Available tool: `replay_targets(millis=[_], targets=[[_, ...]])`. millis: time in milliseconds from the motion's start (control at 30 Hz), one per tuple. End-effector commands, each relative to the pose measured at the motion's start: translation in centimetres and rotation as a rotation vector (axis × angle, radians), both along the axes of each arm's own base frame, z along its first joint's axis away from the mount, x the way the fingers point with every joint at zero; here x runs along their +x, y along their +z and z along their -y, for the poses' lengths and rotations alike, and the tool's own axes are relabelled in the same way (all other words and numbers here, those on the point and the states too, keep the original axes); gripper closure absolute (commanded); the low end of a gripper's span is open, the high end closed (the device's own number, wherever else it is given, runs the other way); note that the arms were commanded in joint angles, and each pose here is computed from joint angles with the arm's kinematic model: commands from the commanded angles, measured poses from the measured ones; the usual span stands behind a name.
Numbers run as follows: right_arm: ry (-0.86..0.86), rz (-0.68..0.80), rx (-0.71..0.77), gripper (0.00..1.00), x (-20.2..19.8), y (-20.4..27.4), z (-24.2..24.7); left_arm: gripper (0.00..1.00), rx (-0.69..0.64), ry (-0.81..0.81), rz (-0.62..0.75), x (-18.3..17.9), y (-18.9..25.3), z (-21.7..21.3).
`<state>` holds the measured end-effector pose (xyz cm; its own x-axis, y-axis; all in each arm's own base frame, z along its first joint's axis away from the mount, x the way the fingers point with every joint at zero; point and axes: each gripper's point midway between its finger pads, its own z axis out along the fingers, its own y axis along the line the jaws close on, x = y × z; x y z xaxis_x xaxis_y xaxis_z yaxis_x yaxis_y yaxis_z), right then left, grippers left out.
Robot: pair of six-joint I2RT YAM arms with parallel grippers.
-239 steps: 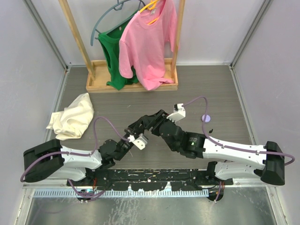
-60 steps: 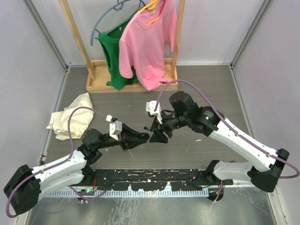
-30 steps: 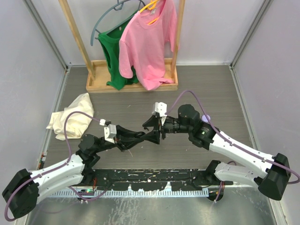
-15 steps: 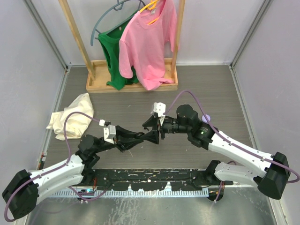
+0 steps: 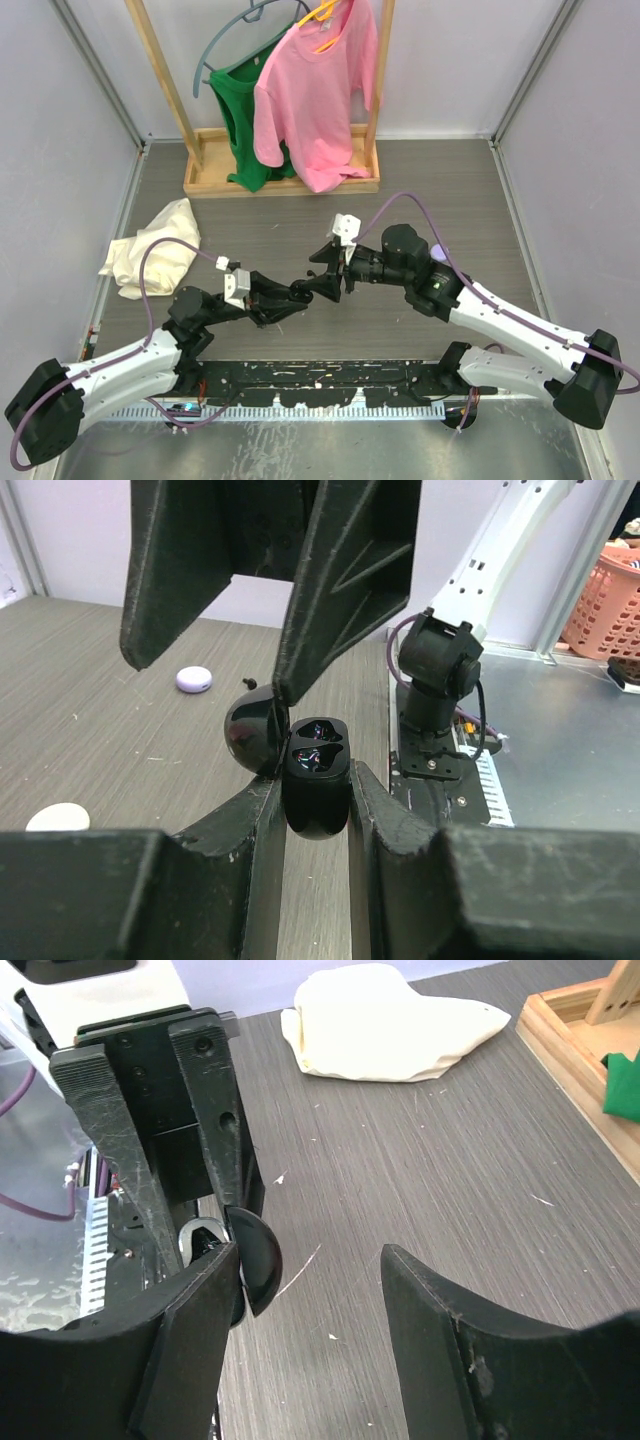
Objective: Insert the wireless bluetooth earbuds into the charging case
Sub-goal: Open the charging case, then pick up the earbud from the center of the board.
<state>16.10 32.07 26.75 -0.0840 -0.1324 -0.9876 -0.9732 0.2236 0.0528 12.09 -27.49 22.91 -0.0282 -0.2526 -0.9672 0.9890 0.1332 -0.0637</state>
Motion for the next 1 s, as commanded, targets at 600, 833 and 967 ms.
replay_targets(millis=[600, 833, 967], targets=[[-0.282, 0.017, 0.027, 0.28, 4.4, 3.0, 1.9, 1.00, 0.028, 0.311, -0.066, 5.4, -0.6, -1.5], [-0.486, -0.072, -0.115, 0.28, 8.0, -2.2, 3.1, 1.00, 0.065, 0.546, -0.136, 8.7, -2.2, -4.0], [-0.537, -0.120, -0.193, 0.30, 9.4, -4.9, 2.8, 1.00, 0.061, 0.663, -0.155, 9.9, -2.6, -5.7]])
